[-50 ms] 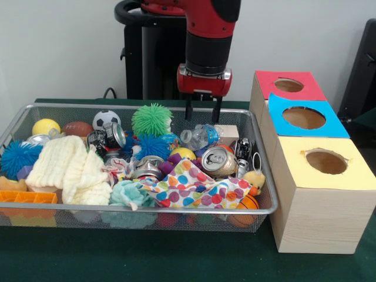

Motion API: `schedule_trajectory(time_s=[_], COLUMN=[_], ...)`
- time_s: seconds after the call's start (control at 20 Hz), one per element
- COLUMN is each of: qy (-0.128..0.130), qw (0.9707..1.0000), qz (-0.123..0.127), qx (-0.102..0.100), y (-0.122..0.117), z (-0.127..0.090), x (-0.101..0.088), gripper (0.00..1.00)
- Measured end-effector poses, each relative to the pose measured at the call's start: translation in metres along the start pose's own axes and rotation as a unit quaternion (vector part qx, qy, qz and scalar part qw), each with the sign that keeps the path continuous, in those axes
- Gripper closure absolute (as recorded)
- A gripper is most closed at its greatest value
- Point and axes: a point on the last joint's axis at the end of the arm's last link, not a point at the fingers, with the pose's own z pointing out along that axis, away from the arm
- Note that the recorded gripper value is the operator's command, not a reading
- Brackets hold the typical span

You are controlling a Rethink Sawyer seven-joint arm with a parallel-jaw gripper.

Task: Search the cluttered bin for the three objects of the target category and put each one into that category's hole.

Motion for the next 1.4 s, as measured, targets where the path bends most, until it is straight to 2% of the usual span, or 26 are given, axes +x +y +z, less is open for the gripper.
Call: schedule_trajectory(time_s=[0.2, 0.3, 0.45, 0.5, 0.85, 1.05, 1.4], qy=[0.002, 0.003, 0.003, 0.002, 0.001, -0.009, -0.027], qw=[0.9995, 0.9985, 0.9978, 0.9968, 0.9924, 0.9898, 0.9888], qz=[0.030, 0.054, 0.066, 0.080, 0.123, 0.142, 0.147], qx=[0.005, 0.006, 0.005, 0.003, -0.001, 0.000, 0.004], y=[-0.006, -0.009, -0.009, -0.008, -0.004, -0.004, -0.006], z=[0.002, 0.002, 0.002, 0.001, -0.002, 0.003, 0.017], x=[0.000, -0.002, -0.004, -0.005, -0.005, -0.003, -0.004], gripper=[0.00, 0.00, 0.00, 0.00, 0.00, 0.00, 0.00])
